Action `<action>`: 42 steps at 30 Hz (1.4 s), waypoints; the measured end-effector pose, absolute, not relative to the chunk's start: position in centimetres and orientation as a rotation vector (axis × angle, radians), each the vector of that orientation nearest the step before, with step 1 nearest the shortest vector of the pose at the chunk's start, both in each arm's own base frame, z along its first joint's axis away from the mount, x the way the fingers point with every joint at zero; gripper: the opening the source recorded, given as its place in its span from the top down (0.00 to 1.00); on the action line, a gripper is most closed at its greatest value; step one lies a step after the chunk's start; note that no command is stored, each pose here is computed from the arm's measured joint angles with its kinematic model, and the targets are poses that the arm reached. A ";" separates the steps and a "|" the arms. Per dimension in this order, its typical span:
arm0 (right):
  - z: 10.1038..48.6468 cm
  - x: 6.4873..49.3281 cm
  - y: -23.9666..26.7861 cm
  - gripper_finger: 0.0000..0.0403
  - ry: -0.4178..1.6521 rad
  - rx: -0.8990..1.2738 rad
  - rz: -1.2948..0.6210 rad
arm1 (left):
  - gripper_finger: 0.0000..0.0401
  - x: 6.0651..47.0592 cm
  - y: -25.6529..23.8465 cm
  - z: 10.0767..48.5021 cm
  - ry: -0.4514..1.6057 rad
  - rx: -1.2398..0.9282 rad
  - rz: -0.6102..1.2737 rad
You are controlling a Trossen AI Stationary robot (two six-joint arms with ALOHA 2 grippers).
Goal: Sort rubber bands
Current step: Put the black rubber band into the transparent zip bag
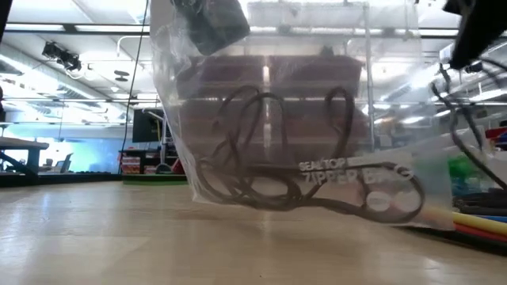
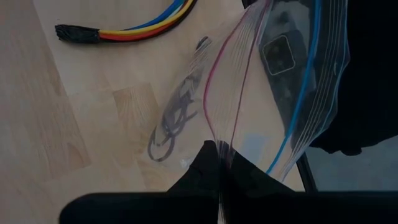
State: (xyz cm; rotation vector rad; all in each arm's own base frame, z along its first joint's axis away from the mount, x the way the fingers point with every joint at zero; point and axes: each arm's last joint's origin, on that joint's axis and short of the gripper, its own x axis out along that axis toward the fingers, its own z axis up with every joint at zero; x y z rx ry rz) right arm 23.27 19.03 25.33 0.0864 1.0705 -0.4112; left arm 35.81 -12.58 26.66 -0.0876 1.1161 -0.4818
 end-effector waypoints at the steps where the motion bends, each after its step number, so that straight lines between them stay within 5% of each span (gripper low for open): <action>1: 25.3 22.9 18.6 1.00 1.099 0.088 -0.463 | 1.00 35.8 -12.6 26.7 1.114 -0.093 -0.479; 6: 25.3 21.8 17.3 1.00 1.170 0.130 -0.649 | 1.00 35.8 -12.7 26.7 1.116 -0.100 -0.475; 15: 28.6 21.9 17.4 1.00 0.752 0.116 -0.557 | 1.00 35.9 -12.7 26.7 1.104 -0.083 -0.487; 23: 29.9 21.9 15.3 0.99 0.770 0.170 -0.584 | 1.00 35.9 -12.7 26.7 1.104 -0.084 -0.485; 35: 27.2 22.1 14.4 0.68 0.955 0.218 -0.596 | 1.00 35.9 -12.7 26.7 1.105 -0.081 -0.487; 42: 25.0 22.3 14.7 0.63 0.983 0.245 -0.523 | 1.00 35.9 -12.7 26.7 1.102 -0.080 -0.488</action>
